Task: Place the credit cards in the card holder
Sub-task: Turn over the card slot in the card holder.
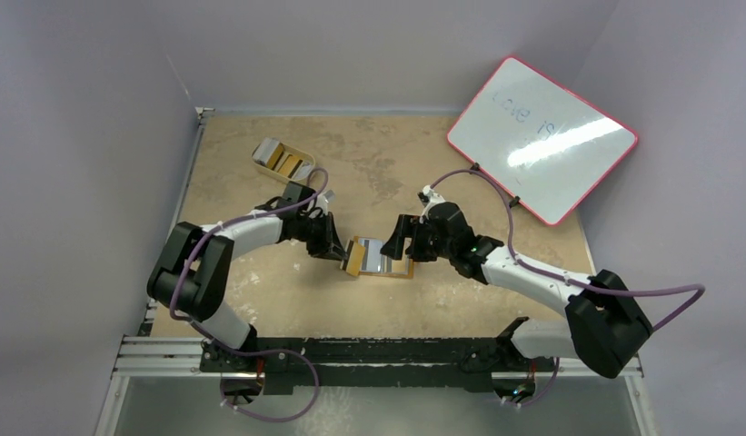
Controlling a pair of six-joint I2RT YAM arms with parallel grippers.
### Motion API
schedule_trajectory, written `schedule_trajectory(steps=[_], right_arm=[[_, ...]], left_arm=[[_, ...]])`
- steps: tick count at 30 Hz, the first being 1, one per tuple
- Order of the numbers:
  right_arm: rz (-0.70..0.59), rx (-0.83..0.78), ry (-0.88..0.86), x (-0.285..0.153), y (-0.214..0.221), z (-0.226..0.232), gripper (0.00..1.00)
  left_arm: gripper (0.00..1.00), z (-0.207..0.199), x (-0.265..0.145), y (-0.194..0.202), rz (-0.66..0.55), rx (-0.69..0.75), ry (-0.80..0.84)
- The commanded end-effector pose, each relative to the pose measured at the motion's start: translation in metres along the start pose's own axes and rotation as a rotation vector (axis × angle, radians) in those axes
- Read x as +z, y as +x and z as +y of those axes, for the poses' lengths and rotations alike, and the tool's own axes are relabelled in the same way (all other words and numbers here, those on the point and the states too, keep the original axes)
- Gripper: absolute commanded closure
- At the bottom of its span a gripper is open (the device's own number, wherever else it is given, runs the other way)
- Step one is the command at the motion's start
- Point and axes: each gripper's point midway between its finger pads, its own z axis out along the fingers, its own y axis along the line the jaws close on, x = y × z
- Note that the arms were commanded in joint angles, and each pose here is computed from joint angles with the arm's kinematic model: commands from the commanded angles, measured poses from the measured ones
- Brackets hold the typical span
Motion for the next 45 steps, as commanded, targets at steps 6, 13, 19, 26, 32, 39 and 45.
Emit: schedule_trajectory(steps=[6, 13, 19, 26, 32, 39, 45], right_arm=[[-0.049, -0.035, -0.004, -0.004, -0.01, 0.003, 0.19], [-0.051, -0.033, -0.014, -0.004, -0.011, 0.006, 0.19], [-0.054, -0.031, -0.017, -0.005, -0.012, 0.007, 0.19], [-0.053, -0.031, 0.008, -0.003, -0.01, 0.001, 0.19], [-0.042, -0.025, 0.193, 0.001, 0.001, -0.041, 0.21], [-0.011, -0.013, 0.273, 0.011, 0.015, -0.064, 0.22], [-0.042, -0.008, 0.228, 0.006, 0.008, -0.053, 0.24]], left_arm=[[1.0, 0.001, -0.009, -0.012, -0.073, 0.05, -0.05], [1.0, -0.004, -0.015, -0.016, -0.095, 0.059, -0.052], [1.0, -0.003, -0.013, -0.015, -0.093, 0.057, -0.057], [1.0, -0.004, -0.005, -0.013, -0.085, 0.045, -0.047], [1.0, -0.013, -0.001, -0.016, -0.102, 0.025, -0.003], [1.0, -0.031, 0.003, -0.021, -0.146, -0.018, 0.109], [1.0, -0.054, -0.008, -0.025, -0.181, -0.008, 0.172]])
